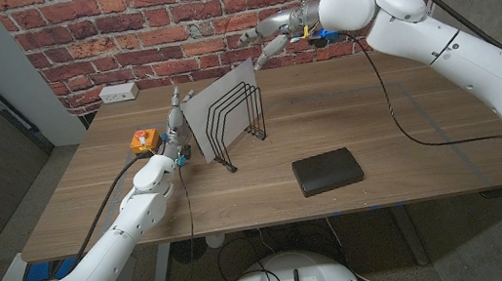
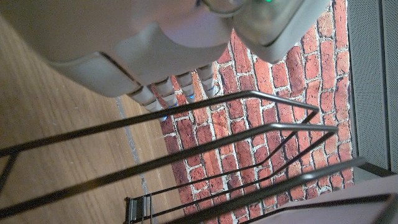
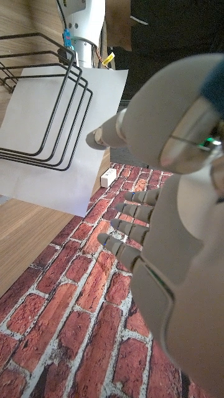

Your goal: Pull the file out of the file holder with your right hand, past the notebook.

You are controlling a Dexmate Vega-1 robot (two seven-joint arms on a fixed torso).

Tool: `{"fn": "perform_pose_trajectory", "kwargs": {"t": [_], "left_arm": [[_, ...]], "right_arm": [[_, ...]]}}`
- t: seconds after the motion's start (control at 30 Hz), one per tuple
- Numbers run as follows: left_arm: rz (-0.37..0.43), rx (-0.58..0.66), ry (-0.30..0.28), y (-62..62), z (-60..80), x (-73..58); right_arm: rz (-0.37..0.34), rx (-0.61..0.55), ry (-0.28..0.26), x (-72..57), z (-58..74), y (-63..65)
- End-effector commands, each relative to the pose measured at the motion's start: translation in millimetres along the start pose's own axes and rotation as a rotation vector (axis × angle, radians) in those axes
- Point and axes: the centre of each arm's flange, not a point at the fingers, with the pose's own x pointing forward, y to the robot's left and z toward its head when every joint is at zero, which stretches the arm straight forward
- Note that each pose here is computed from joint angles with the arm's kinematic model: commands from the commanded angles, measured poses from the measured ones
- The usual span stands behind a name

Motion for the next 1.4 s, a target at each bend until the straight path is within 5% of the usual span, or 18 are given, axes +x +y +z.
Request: {"fn": "perform_pose_trajectory", "kwargs": {"t": [0.03, 1.4], "left_arm": [[0.0, 0.0, 0.001, -1.0, -1.1, -0.3], [0.0, 0.0, 0.001, 0.0, -0.3, -0.1]], "right_arm": [[0.071, -0.066, -0.036, 14.6, 12.2, -13.3], [0.284, -0.241, -0.057, 80.1, 62.5, -41.2]]}}
